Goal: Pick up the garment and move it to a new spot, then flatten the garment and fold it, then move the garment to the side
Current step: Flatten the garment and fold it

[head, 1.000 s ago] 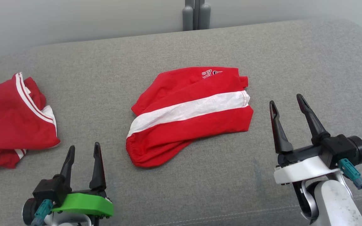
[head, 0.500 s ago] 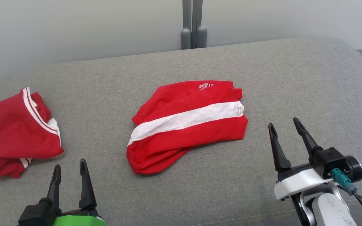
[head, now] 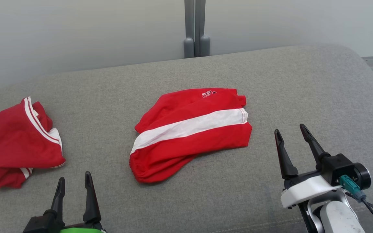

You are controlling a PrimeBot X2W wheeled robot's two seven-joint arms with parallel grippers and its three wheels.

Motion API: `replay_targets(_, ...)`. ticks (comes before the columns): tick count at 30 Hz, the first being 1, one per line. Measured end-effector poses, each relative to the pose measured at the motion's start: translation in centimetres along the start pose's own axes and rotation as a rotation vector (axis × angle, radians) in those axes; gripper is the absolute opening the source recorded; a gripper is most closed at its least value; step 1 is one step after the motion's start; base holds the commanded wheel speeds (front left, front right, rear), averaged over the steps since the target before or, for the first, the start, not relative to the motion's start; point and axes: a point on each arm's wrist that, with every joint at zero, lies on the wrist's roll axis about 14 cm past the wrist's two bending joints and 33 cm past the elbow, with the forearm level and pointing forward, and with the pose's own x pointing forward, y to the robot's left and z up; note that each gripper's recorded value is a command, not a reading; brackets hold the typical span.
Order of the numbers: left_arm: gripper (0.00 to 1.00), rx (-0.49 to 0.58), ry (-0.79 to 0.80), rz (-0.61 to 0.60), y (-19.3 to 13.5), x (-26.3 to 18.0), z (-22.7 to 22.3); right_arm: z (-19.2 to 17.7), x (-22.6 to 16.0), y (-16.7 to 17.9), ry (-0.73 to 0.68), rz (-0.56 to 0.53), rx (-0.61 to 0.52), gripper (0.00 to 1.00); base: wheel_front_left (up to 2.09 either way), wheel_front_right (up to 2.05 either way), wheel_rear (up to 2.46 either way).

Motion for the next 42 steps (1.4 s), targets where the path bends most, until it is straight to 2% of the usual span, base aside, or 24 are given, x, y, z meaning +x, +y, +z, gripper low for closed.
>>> replay_targets(12,1.00,0.000,0.034,-0.010,0.0,-0.3,-1.1,-0.4,-0.2,0.3,0.012,0.008,0.006,1.00,0.00,0.00,0.00)
replay_targets(16,1.00,-0.062,0.106,-0.035,-0.7,0.0,-2.6,-0.7,-0.2,0.5,0.019,0.012,0.007,1.00,0.00,0.00,0.00)
replay_targets(26,1.00,-0.214,0.327,-0.138,-3.9,4.7,-5.7,-1.7,0.9,1.1,0.042,0.037,0.009,1.00,0.00,0.00,0.00)
replay_targets(31,1.00,-0.291,0.458,-0.132,-4.4,7.1,-8.4,-2.7,1.6,0.9,0.066,0.037,0.005,1.00,0.00,0.00,0.00)
replay_targets(42,1.00,-0.447,0.673,-0.093,-5.2,9.3,-12.7,-3.9,2.2,-0.4,0.094,0.007,-0.011,1.00,0.00,0.00,0.00)
